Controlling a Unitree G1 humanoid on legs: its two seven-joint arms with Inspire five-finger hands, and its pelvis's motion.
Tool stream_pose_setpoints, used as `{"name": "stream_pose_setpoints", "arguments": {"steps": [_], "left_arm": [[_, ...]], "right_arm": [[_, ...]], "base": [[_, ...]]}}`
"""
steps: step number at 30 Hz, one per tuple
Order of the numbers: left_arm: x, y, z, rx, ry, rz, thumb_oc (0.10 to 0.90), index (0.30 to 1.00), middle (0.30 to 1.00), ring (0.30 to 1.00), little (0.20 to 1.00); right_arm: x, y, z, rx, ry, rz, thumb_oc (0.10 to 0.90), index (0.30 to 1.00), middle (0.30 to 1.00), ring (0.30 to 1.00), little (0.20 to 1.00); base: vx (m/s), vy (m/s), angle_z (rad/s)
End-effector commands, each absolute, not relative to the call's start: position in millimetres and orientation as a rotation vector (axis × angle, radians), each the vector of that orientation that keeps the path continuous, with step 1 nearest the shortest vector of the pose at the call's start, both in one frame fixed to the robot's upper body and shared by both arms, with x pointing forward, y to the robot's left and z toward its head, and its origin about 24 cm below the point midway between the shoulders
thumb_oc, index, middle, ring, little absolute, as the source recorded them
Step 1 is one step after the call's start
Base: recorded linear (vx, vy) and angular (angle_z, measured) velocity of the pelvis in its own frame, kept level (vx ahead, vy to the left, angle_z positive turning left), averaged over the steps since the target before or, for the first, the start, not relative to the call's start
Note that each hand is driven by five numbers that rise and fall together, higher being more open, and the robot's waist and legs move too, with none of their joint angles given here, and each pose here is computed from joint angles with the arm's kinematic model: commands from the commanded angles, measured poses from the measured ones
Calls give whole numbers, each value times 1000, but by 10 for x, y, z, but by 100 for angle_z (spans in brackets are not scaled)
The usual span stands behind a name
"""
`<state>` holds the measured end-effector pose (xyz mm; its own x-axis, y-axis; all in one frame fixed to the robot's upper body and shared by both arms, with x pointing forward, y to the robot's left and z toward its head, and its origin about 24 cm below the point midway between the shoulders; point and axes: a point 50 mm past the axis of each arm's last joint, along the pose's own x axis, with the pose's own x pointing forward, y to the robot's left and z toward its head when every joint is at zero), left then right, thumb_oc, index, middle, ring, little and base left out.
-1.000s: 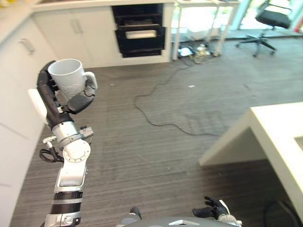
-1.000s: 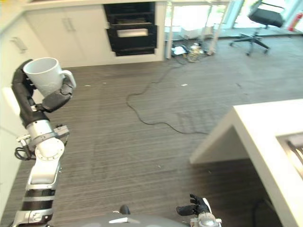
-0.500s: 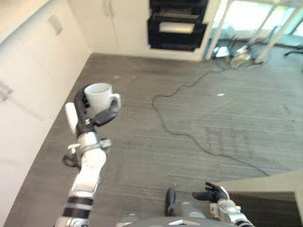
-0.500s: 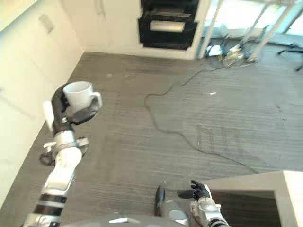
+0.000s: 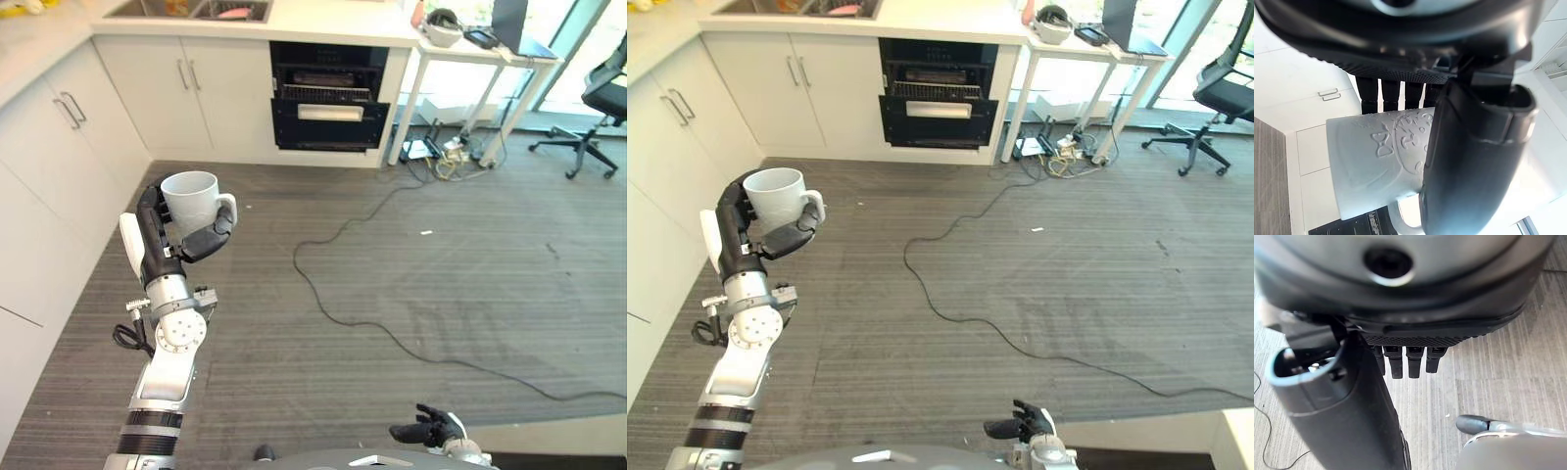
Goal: Place the dishes in the dishwasher.
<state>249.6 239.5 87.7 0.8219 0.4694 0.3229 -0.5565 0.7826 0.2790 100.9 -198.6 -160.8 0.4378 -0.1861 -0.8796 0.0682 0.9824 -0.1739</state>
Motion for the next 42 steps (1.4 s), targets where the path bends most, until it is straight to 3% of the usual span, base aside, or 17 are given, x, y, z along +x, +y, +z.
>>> {"name": "stream_pose_setpoints", "arguments": {"steps": [1,6,12,15,22,27,42], "left_arm": [[2780,1885,1911,387,-744,258,400,300,300,300,300],[2750,1872,1872,376,-735,259,400,300,300,300,300],[2656,2184,1688,408,-653,393,400,300,300,300,300],[2669,2034,1528,273,-593,359,400,300,300,300,300],[2563,2040,1545,414,-619,338,400,300,300,300,300],[2666,1938,1548,402,-609,315,400,300,300,300,300],[2628,2015,1413,326,-531,338,400,300,300,300,300]], "right_arm": [[472,-2286,-1676,-127,1257,-224,800,900,900,900,900],[320,-2389,-1680,-95,1311,-327,800,900,900,900,900],[743,-2297,-1639,-137,1196,-273,800,900,900,900,900],[725,-2327,-1653,-161,1242,-264,800,900,900,900,900],[584,-2391,-1667,-201,1300,-212,800,900,900,900,900],[346,-2394,-1697,-121,1370,-288,800,900,900,900,900],[506,-2114,-1732,-84,1311,-239,800,900,900,900,900]], "base": [[-383,-242,2],[-229,-302,-2],[-172,-396,-2],[-184,-528,-6],[-57,-345,4],[45,-62,0],[33,-40,15]]}}
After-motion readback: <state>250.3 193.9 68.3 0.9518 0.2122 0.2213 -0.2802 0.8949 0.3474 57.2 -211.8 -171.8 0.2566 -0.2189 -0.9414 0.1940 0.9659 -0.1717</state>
